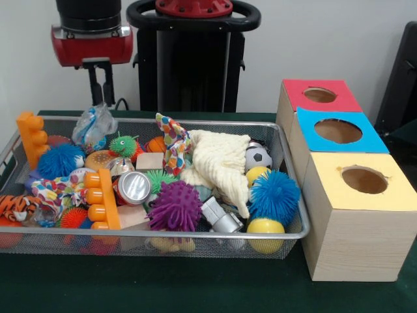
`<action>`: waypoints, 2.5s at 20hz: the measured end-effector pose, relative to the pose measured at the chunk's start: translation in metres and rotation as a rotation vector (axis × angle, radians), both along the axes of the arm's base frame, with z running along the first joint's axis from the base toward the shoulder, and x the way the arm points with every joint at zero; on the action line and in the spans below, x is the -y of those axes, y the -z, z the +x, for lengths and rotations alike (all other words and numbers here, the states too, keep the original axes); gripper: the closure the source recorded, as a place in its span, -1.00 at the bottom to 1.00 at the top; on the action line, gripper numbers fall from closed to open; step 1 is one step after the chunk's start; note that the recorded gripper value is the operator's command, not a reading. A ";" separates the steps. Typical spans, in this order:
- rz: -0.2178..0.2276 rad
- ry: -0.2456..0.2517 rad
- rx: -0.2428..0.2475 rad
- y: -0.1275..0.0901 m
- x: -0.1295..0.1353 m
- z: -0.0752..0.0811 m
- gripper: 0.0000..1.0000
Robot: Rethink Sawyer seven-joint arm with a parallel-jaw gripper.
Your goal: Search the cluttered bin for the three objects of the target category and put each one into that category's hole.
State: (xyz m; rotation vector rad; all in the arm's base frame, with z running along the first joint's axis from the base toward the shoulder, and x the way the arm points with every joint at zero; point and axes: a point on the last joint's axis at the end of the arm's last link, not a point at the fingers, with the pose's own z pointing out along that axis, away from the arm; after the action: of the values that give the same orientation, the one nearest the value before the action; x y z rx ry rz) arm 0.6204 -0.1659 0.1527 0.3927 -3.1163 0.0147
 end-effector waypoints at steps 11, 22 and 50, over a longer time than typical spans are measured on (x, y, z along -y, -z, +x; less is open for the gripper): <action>0.029 -0.033 0.044 -0.032 -0.060 0.020 1.00; 0.063 -0.101 0.049 -0.044 -0.137 0.026 1.00; 0.070 -0.035 0.015 -0.040 -0.314 0.012 1.00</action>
State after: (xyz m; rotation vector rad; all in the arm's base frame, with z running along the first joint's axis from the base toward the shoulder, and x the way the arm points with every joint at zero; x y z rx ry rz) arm 0.6320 0.1478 0.1925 0.4500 -3.1315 -0.0920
